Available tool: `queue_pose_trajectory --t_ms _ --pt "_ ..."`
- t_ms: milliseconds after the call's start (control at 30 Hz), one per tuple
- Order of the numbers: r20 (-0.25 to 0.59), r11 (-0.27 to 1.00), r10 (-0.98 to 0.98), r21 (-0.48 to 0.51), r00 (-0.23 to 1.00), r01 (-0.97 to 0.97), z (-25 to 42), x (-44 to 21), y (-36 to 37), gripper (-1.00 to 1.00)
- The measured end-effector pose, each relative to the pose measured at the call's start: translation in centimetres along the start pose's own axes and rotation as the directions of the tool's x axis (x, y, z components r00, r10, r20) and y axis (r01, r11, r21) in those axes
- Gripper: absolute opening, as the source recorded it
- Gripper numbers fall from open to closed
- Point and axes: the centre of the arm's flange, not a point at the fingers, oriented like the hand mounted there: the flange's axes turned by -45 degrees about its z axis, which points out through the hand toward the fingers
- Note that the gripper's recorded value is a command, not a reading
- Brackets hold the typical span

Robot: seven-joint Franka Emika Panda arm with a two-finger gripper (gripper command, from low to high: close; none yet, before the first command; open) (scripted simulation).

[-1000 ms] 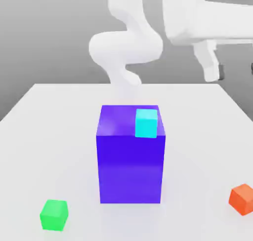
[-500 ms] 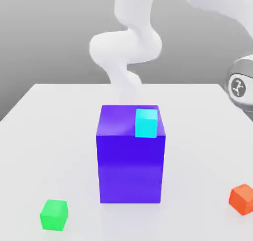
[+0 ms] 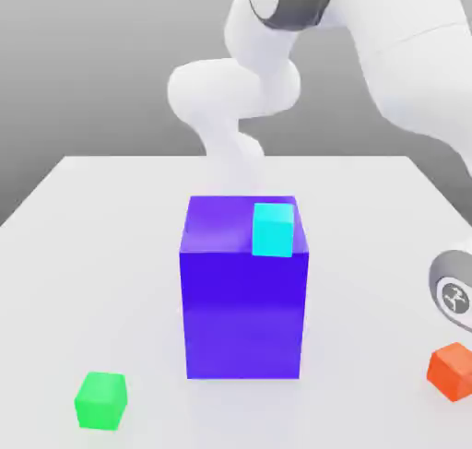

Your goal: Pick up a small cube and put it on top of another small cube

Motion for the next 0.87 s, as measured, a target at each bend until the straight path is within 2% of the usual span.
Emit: queue_pose_trajectory --t_ms 67,133,333,533,667,733,767,867 --pt "0.003 1.0 0.007 -0.003 1.0 -0.007 -2.8 -1.0 0.7 -1.0" --pt "0.014 0.999 0.038 -0.015 0.999 -0.038 -4.0 -5.3 3.4 -1.0" --pt "0.035 0.989 0.143 -0.032 0.989 -0.141 -6.2 -19.3 8.8 -1.0" --pt "0.027 0.963 0.269 -0.022 0.963 -0.268 -7.7 -35.2 9.6 -1.0" --pt "0.004 0.933 0.361 -0.005 0.933 -0.361 -5.8 -46.5 8.1 -1.0" --pt "0.0 0.924 0.383 -0.001 0.924 -0.383 -3.1 -49.0 7.6 -1.0" --pt "0.0 0.922 0.387 0.0 0.922 -0.387 -2.3 -49.5 7.4 1.0" --pt "0.0 0.922 0.387 0.0 0.922 -0.387 -2.3 -49.5 7.4 1.0"
